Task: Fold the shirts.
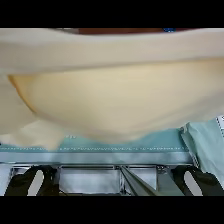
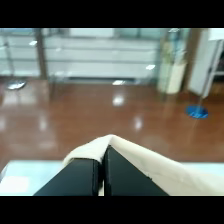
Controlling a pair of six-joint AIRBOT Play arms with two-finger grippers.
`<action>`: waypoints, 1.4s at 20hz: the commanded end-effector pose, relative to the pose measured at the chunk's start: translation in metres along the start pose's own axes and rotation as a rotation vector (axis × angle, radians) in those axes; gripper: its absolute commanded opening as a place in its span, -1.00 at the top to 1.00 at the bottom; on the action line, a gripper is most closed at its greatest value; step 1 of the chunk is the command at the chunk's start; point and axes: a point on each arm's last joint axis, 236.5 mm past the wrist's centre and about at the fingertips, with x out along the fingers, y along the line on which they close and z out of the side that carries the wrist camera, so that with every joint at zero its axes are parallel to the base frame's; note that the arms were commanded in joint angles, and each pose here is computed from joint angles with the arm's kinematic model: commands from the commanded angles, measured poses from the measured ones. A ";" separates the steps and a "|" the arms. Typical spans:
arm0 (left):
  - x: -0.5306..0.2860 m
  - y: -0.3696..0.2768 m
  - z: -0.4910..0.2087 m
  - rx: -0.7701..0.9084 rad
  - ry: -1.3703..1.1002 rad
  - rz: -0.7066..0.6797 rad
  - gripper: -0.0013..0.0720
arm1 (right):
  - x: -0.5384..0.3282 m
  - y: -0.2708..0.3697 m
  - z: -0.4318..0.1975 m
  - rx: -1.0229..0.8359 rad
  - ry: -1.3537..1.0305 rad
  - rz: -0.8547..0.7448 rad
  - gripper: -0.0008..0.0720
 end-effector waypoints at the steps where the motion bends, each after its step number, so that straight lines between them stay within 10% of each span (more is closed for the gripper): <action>1: -0.012 0.039 -0.047 0.016 0.176 0.133 0.92 | 0.002 0.000 -0.044 0.048 0.163 0.002 0.91; 18: 0.322 0.045 -0.387 -0.238 0.933 0.030 0.91 | 0.362 -0.082 -0.292 0.492 0.546 0.195 0.91; 28: 0.355 0.036 -0.433 -0.362 1.153 -0.037 0.91 | 0.425 -0.094 -0.329 0.685 0.761 0.309 0.91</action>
